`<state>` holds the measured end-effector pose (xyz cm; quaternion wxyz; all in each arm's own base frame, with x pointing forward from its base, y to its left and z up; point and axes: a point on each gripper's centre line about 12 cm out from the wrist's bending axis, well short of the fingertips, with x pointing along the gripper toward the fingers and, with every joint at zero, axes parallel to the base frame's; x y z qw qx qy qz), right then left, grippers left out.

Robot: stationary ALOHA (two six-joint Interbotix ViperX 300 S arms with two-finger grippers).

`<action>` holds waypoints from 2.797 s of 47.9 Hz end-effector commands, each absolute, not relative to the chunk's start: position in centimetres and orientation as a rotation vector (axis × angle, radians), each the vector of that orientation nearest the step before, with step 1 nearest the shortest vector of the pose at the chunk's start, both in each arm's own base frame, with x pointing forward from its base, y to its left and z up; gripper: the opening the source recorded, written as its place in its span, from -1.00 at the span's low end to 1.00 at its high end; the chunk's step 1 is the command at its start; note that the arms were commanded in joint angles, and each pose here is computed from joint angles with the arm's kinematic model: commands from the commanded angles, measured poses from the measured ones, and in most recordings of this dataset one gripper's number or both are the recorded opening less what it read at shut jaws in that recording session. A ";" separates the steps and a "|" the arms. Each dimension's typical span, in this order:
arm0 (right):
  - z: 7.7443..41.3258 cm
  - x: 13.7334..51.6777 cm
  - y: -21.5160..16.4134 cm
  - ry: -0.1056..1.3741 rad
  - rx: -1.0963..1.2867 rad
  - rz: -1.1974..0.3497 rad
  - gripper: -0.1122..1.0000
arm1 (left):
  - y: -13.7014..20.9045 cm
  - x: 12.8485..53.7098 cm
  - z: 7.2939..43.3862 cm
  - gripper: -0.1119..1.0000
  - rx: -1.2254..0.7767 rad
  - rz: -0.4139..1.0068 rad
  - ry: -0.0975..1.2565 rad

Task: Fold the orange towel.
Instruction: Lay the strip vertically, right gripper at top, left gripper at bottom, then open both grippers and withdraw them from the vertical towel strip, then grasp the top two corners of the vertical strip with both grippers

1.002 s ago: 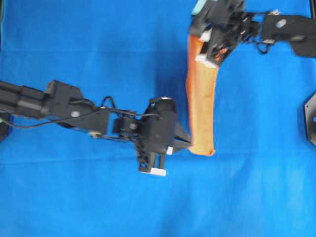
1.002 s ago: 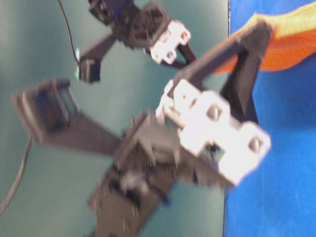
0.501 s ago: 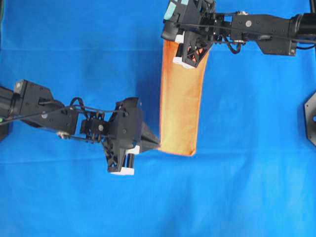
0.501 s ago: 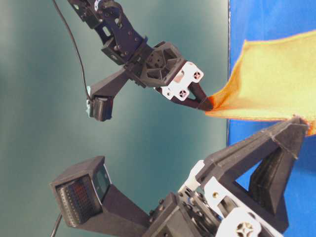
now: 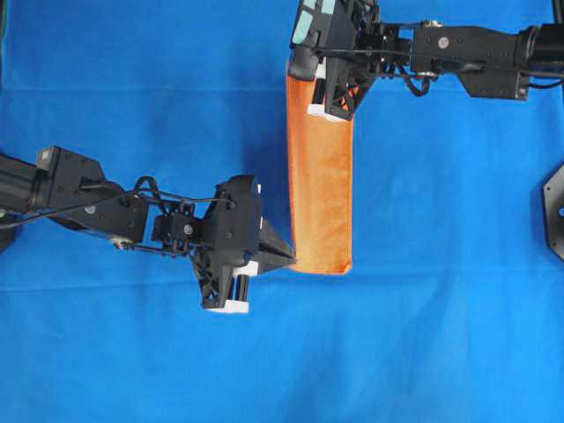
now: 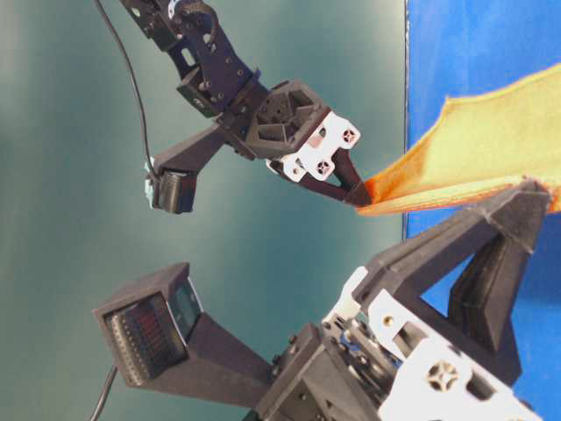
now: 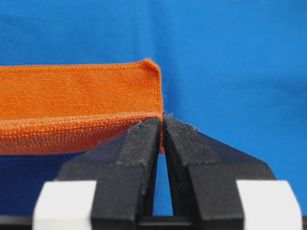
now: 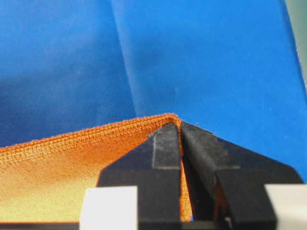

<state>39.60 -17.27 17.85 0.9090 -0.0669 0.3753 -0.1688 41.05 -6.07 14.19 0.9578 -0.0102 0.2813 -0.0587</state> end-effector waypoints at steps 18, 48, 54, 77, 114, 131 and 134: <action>19.3 39.8 -17.5 0.730 -0.161 -0.349 0.27 | -5.5 41.4 15.3 0.20 -0.025 -0.107 0.546; 21.8 33.1 -14.3 0.679 -0.122 -0.359 0.22 | -3.6 34.9 20.2 0.61 -0.026 -0.085 0.562; 21.9 30.8 -12.5 0.608 -0.084 -0.334 0.22 | -1.8 33.9 20.7 0.61 -0.038 -0.038 0.481; 20.4 25.1 -6.5 0.382 0.113 -0.216 0.22 | 3.9 30.2 20.9 0.61 -0.036 0.136 0.315; 20.0 26.6 -10.7 0.447 0.133 -0.346 0.22 | 6.8 33.7 21.4 0.61 -0.032 0.204 0.312; 16.6 30.8 -16.8 0.579 0.104 -0.414 0.22 | 14.1 36.9 17.5 0.60 -0.009 0.353 0.416; 15.8 31.4 -17.6 0.601 0.108 -0.419 0.22 | 14.9 37.4 16.7 0.59 -0.011 0.366 0.432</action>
